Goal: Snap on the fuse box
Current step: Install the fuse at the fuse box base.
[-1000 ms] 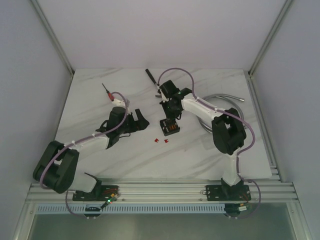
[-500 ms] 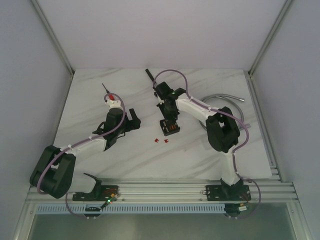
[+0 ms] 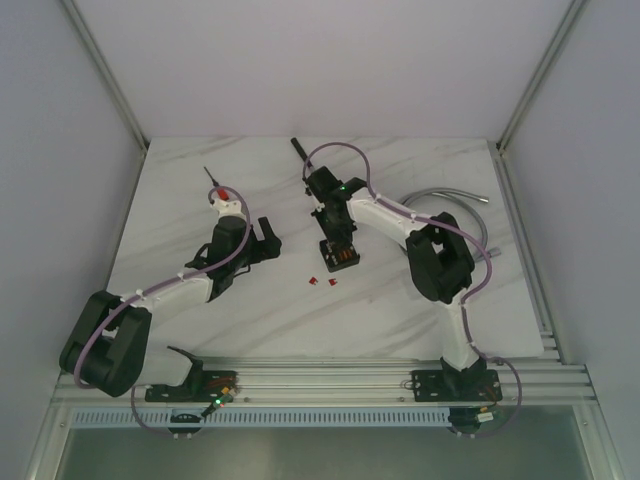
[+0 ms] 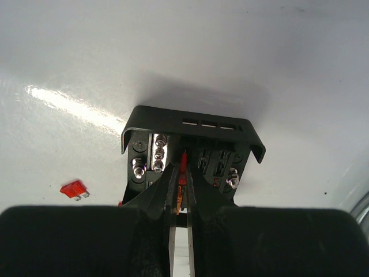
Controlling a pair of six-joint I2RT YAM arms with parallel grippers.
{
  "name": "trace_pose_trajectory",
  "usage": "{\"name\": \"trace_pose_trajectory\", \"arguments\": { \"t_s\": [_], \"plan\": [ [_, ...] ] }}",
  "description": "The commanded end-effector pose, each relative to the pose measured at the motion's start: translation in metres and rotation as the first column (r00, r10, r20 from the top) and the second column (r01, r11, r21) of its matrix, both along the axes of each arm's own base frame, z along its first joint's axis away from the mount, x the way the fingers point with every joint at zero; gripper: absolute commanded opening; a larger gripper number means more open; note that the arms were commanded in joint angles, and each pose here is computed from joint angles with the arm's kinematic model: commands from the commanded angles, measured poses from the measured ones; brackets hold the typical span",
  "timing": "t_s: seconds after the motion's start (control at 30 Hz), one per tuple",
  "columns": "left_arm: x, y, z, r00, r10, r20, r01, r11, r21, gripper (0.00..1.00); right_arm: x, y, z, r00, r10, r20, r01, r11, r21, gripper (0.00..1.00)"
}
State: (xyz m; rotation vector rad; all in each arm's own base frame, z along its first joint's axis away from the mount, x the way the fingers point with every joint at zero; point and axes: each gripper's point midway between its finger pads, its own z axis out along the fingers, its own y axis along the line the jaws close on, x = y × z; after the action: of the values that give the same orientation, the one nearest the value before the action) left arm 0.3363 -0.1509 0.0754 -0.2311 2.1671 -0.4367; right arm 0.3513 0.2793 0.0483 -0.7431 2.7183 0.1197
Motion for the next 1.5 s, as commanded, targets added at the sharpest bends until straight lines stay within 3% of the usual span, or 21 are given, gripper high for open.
{"name": "trace_pose_trajectory", "arguments": {
  "t_s": [0.0,0.2,0.4,0.63,1.47],
  "plan": [
    [-0.002,0.002,-0.002,1.0,-0.008,-0.005,0.008,1.0,0.013,1.0,-0.004,0.0,-0.002,1.0,0.015,-0.022,-0.016,0.999,-0.029,0.0],
    [-0.002,0.001,-0.003,1.0,-0.015,-0.01,0.015,1.0,0.009,1.0,-0.006,-0.002,-0.008,0.999,0.008,-0.032,-0.01,0.999,-0.05,0.0],
    [-0.003,0.0,-0.002,1.0,-0.018,-0.007,0.018,1.0,0.003,1.0,-0.002,0.001,-0.004,1.0,0.004,-0.012,-0.004,0.999,-0.046,0.17],
    [-0.003,-0.003,-0.001,1.0,-0.026,-0.007,0.026,1.0,-0.009,1.0,0.001,0.004,0.005,1.0,-0.009,0.022,0.009,1.0,-0.02,0.28],
    [-0.004,-0.006,0.0,0.999,-0.037,-0.007,0.036,0.999,-0.024,1.0,0.002,0.0,0.018,0.997,-0.038,0.071,0.039,0.999,-0.002,0.24]
  ]
}}
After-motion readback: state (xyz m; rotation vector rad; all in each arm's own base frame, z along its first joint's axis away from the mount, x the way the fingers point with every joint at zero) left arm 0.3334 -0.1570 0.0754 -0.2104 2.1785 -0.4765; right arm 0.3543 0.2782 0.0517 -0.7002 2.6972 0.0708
